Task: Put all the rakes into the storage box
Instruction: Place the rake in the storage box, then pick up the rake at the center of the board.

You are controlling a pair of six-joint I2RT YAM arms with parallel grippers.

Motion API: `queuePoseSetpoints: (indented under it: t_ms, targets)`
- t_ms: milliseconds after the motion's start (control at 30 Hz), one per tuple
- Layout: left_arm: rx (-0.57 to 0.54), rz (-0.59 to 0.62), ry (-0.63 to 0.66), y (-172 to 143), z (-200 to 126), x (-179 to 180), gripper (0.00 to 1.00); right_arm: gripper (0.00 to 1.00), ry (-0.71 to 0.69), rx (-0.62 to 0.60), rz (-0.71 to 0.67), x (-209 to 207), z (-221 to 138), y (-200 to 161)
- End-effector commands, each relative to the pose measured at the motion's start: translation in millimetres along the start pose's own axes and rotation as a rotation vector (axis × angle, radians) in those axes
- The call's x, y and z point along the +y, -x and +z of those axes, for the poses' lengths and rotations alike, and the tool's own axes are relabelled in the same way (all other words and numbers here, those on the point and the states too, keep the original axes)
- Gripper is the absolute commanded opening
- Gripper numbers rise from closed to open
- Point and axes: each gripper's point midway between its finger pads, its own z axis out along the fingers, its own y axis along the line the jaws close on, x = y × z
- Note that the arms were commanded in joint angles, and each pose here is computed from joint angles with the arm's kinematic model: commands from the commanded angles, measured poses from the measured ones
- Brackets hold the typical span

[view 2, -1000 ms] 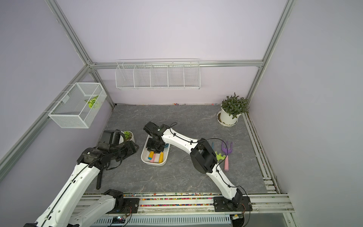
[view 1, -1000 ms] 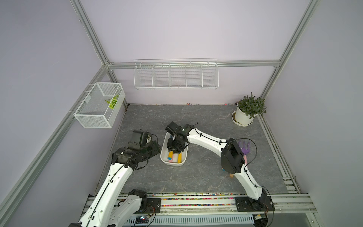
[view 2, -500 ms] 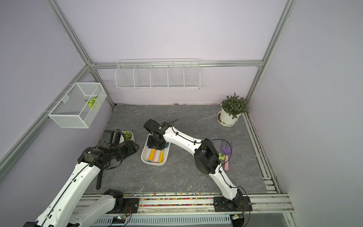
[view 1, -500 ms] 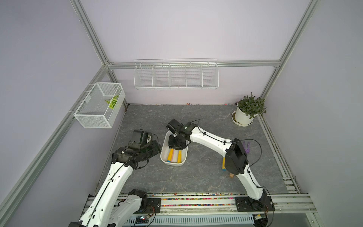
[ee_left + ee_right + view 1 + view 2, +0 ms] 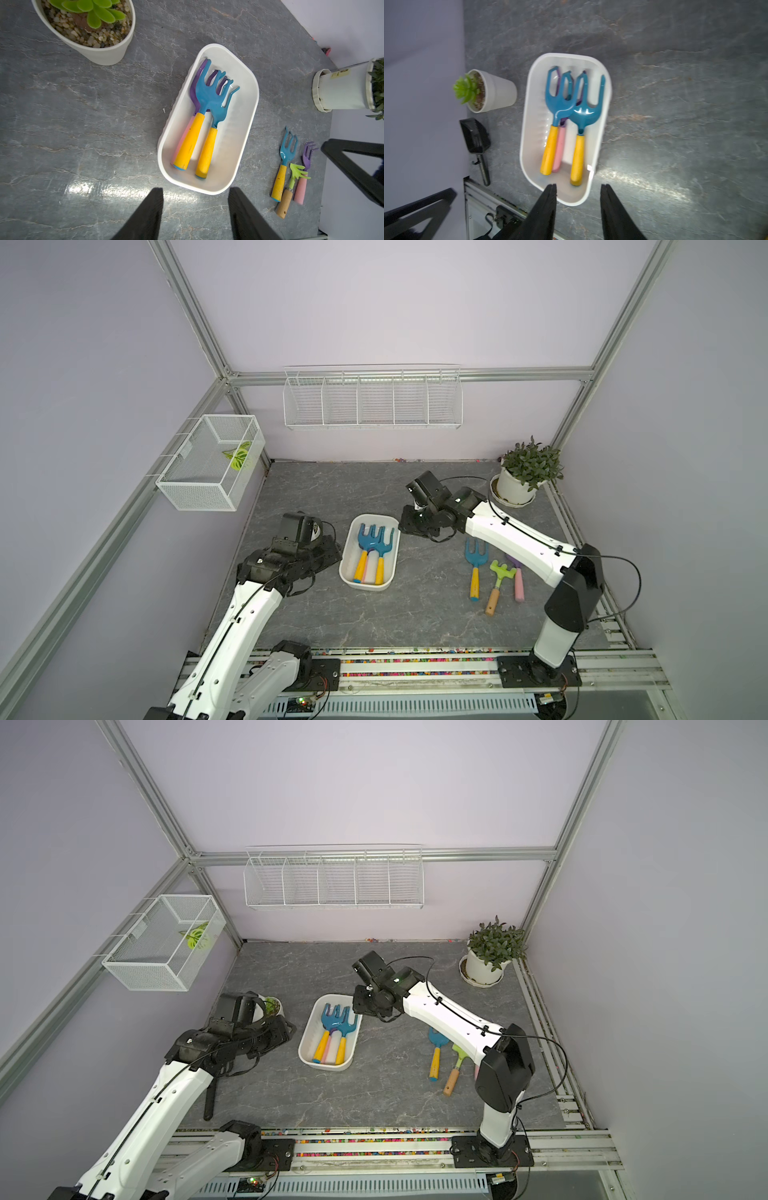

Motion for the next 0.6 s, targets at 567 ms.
queuePoseSetpoints:
  t_ms: [567]
  targets:
    - [0.064, -0.020, -0.200, -17, 23, -38, 0.52, 0.47, -0.296, 0.075, 0.070, -176, -27, -66]
